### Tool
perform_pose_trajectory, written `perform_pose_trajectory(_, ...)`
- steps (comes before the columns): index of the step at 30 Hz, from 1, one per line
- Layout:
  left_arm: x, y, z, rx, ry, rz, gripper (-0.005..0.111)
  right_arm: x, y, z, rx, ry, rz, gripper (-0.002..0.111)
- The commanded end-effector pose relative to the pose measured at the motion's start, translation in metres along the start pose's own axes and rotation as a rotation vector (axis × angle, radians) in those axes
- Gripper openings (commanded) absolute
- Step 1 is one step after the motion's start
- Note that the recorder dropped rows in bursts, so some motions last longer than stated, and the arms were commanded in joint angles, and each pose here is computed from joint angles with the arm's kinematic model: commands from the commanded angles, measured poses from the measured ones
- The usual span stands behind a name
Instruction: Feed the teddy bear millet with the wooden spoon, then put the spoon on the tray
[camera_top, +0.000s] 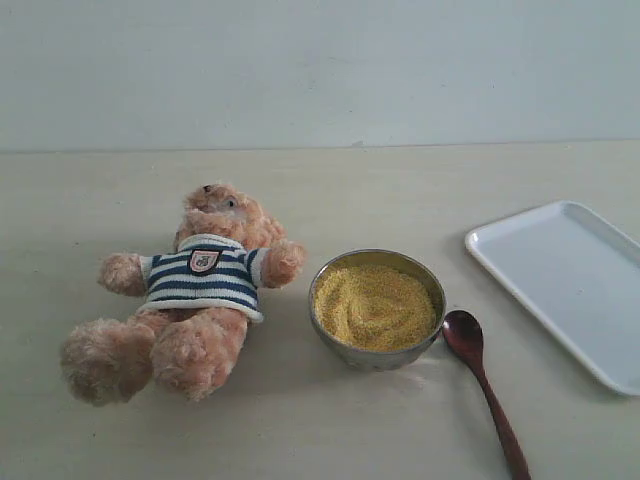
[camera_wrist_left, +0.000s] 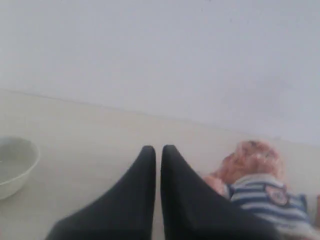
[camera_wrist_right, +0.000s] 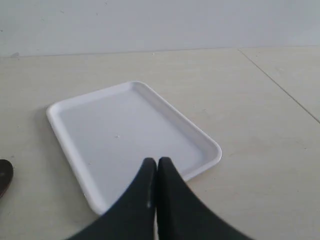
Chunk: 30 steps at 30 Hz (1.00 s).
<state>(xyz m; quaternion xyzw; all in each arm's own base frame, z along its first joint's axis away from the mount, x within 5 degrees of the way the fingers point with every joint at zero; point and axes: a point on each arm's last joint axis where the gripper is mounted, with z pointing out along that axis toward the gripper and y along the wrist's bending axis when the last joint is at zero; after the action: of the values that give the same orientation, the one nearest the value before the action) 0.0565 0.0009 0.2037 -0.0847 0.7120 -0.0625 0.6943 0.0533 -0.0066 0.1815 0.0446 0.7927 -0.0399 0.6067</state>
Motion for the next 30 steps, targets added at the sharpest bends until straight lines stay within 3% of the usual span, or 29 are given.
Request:
perform_pose_trajectory(1,-0.005,-0.001,0.000,0.015,-0.068,-0.210,0.005,-0.002,0.000,0.000,-0.003,-0.018,-0.001,0.000)
perform_pose_trajectory(7,-0.006,0.000,0.000,0.020,-0.076,-0.324,0.005,-0.002,0.000,0.000,-0.003,-0.018,-0.001,0.000)
perform_pose_trajectory(12,-0.018,0.000,-0.002,0.048,-0.207,-0.472,0.005,-0.004,-0.001,0.000,0.006,-0.047,-0.065,0.000)
perform_pose_trajectory(14,-0.025,0.001,-0.004,0.062,-0.284,-0.471,0.005,-0.010,0.002,-0.001,-0.032,-0.107,0.133,0.000)
perform_pose_trajectory(17,-0.033,0.001,-0.006,0.076,-0.374,-0.469,0.005,-0.020,0.005,-0.003,-0.126,-0.194,0.625,0.000)
perform_pose_trajectory(18,-0.033,0.002,-0.003,0.067,-0.367,-0.468,0.005,-0.023,0.005,-0.003,-0.138,-0.224,0.700,0.000)
perform_pose_trajectory(21,-0.052,-0.001,0.009,0.038,-0.331,-0.449,0.005,-0.035,-0.002,-0.007,-0.123,-0.384,0.719,0.000)
perform_pose_trajectory(24,-0.069,-0.007,0.043,-0.020,-0.131,-0.407,0.005,-0.043,-0.006,-0.011,-0.111,-0.496,0.722,0.000)
perform_pose_trajectory(27,-0.076,-0.013,0.098,-0.095,0.231,-0.232,0.005,-0.043,-0.006,-0.011,-0.111,-0.497,0.725,0.000)
perform_pose_trajectory(30,-0.072,-0.014,0.151,-0.172,0.577,-0.169,0.005,-0.039,-0.004,-0.009,-0.117,-0.443,0.725,0.000)
